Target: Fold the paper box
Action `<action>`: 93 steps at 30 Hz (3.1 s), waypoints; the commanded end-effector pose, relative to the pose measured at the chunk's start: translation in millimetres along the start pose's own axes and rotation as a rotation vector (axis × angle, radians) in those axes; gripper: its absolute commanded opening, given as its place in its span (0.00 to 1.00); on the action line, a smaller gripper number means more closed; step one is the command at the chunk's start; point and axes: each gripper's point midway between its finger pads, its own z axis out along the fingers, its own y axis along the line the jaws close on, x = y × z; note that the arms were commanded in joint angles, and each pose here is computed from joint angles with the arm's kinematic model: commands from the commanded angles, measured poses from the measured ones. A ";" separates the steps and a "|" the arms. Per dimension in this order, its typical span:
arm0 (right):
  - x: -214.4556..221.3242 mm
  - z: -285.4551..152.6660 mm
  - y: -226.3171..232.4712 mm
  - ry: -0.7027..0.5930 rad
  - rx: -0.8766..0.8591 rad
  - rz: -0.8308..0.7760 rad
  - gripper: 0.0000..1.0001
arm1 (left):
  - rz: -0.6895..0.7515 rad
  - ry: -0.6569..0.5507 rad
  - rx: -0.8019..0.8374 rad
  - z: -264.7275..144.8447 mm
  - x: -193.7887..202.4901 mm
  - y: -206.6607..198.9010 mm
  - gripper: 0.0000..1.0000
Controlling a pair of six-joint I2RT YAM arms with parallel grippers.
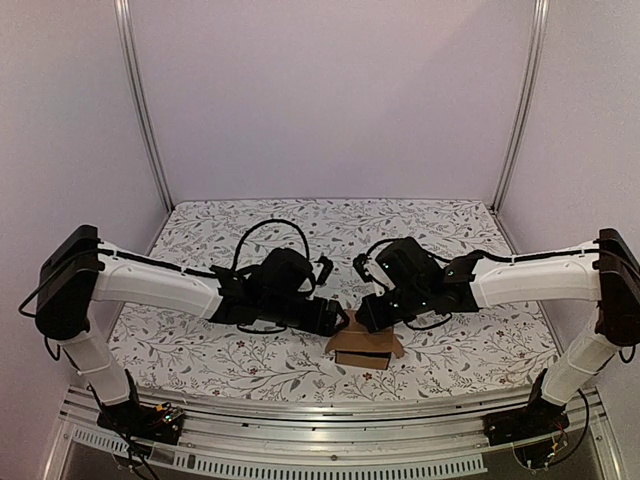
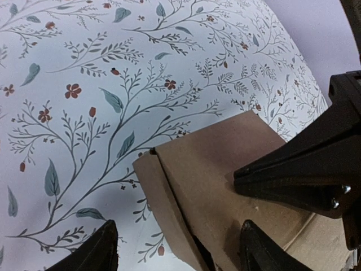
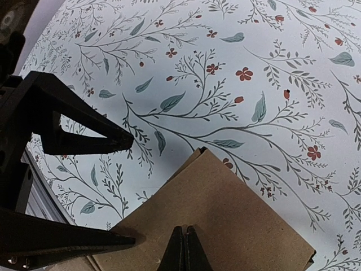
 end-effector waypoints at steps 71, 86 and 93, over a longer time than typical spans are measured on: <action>53.5 -37.0 -10.8 -0.062 -0.134 0.314 0.00 | -0.149 0.325 0.094 30.5 48.9 -0.7 0.50; 63.1 -23.7 -24.7 -0.023 -0.027 0.307 0.00 | -0.153 0.338 0.102 32.6 56.7 -1.0 0.45; 53.1 -64.0 -48.9 -0.073 0.137 0.226 0.04 | -0.155 0.344 0.094 34.9 59.7 2.1 0.41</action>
